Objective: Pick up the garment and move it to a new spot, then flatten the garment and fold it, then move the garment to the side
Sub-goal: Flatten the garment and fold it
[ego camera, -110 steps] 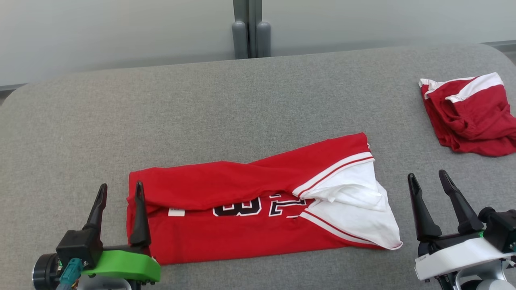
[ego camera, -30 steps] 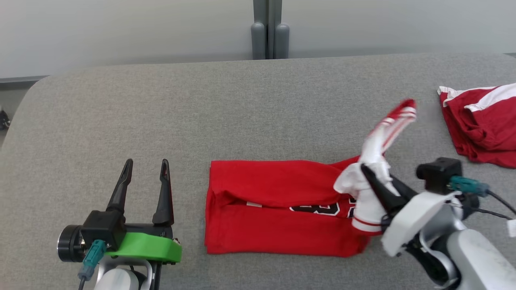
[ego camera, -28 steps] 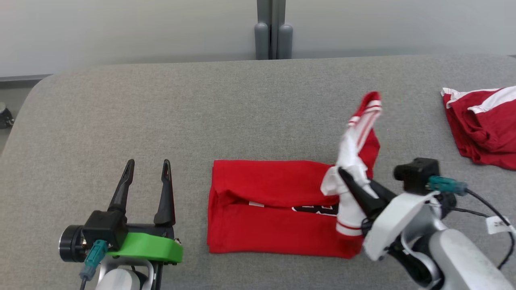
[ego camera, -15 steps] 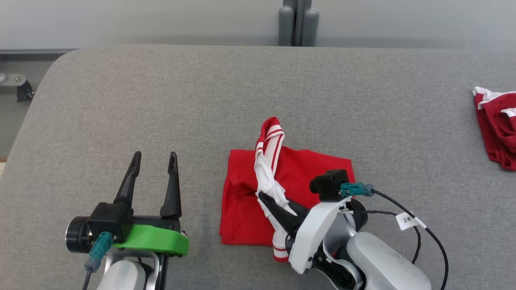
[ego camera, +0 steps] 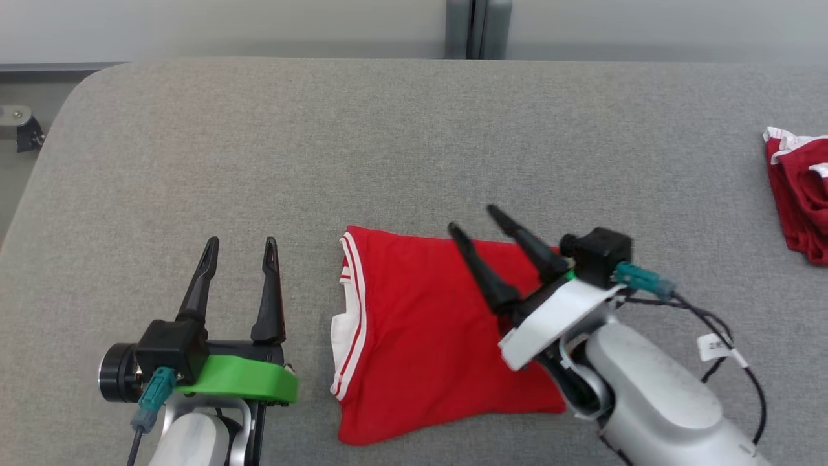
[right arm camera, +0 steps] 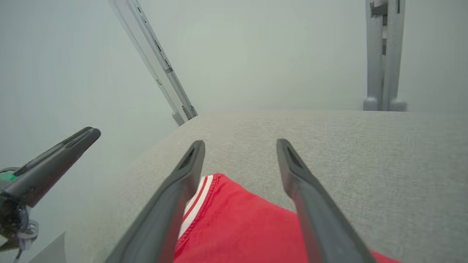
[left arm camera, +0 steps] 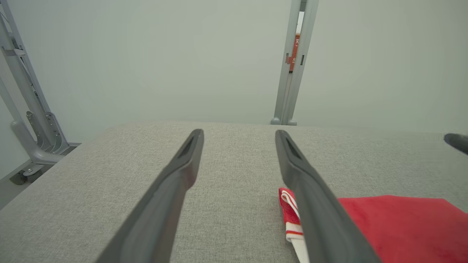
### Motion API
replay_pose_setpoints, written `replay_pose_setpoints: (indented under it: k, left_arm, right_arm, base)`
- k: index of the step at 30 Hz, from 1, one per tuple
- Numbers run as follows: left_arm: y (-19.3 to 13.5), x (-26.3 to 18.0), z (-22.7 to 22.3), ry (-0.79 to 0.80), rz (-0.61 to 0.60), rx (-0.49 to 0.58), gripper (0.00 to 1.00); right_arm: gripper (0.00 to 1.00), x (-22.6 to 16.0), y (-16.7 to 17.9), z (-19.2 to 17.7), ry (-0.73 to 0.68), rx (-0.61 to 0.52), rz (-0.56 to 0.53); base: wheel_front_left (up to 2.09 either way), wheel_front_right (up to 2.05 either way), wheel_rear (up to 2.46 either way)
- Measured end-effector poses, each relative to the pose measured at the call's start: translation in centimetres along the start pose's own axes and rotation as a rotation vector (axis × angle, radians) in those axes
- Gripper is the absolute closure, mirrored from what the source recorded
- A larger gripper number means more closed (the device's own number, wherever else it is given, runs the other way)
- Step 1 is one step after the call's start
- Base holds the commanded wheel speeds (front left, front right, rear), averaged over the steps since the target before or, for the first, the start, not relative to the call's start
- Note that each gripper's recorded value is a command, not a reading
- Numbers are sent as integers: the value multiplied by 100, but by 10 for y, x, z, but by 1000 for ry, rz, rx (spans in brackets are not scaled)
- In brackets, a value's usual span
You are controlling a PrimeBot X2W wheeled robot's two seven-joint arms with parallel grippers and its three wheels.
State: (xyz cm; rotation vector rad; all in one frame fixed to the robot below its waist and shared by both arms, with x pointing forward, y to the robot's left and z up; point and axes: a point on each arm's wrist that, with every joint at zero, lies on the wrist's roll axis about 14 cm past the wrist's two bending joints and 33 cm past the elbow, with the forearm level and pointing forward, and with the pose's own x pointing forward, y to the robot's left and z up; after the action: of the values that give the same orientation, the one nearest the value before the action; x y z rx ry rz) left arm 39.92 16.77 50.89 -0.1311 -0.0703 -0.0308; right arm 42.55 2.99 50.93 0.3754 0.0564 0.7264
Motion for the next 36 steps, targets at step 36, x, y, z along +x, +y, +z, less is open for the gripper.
replay_pose_setpoints:
  k: [36]
  left_arm:
    - [-8, -52, 5, 31, -51, 88, 0]
  right_arm:
    - [0, -213, -72, 77, -157, -274, -588]
  base:
    - [0, 0, 0]
